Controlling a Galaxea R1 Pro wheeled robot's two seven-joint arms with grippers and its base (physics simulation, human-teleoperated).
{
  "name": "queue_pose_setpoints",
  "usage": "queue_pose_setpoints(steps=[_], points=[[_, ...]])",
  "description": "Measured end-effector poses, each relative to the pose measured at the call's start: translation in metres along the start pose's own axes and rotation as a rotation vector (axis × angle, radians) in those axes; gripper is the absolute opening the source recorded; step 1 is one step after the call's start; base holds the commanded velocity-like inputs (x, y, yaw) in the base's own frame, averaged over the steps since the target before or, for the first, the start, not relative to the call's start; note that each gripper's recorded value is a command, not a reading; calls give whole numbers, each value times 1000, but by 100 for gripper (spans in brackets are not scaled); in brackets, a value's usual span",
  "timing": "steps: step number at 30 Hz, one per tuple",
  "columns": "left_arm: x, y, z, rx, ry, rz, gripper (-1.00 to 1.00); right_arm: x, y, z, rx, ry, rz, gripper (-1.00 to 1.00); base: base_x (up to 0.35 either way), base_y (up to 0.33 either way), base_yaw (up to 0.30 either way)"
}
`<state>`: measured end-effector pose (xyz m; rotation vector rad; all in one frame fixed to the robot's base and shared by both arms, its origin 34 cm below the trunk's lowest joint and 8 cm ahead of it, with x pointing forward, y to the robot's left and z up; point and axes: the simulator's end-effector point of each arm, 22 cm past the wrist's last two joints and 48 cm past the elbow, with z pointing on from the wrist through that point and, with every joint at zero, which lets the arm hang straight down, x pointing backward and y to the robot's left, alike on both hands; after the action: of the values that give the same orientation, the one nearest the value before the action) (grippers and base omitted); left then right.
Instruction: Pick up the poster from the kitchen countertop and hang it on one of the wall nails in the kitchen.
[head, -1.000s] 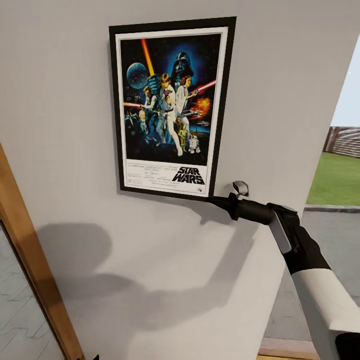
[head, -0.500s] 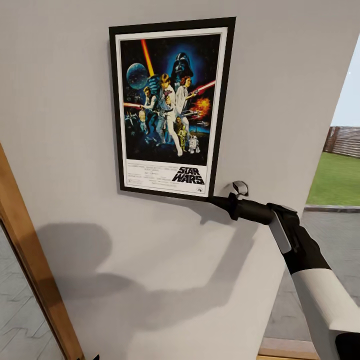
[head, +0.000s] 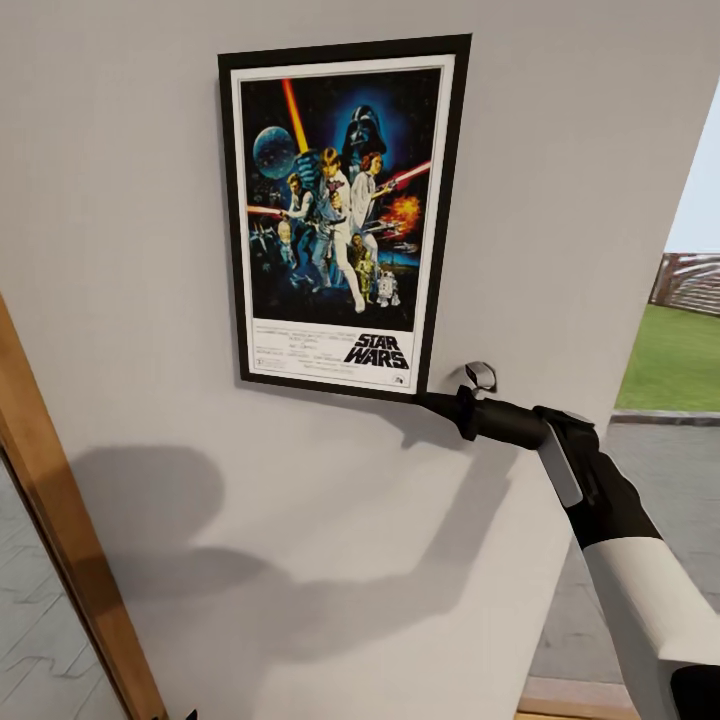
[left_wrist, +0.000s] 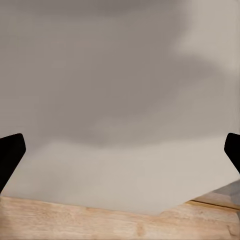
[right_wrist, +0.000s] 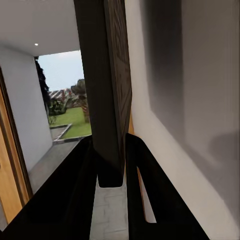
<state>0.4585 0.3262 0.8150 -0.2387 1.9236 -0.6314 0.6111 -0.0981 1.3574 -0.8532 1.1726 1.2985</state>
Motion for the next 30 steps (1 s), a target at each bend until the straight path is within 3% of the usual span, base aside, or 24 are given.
queue_pose_setpoints(steps=[30], points=[[0,1,0,-1,0,2,100,-1,1,0,-2,-3,1,-100,10,0,0]])
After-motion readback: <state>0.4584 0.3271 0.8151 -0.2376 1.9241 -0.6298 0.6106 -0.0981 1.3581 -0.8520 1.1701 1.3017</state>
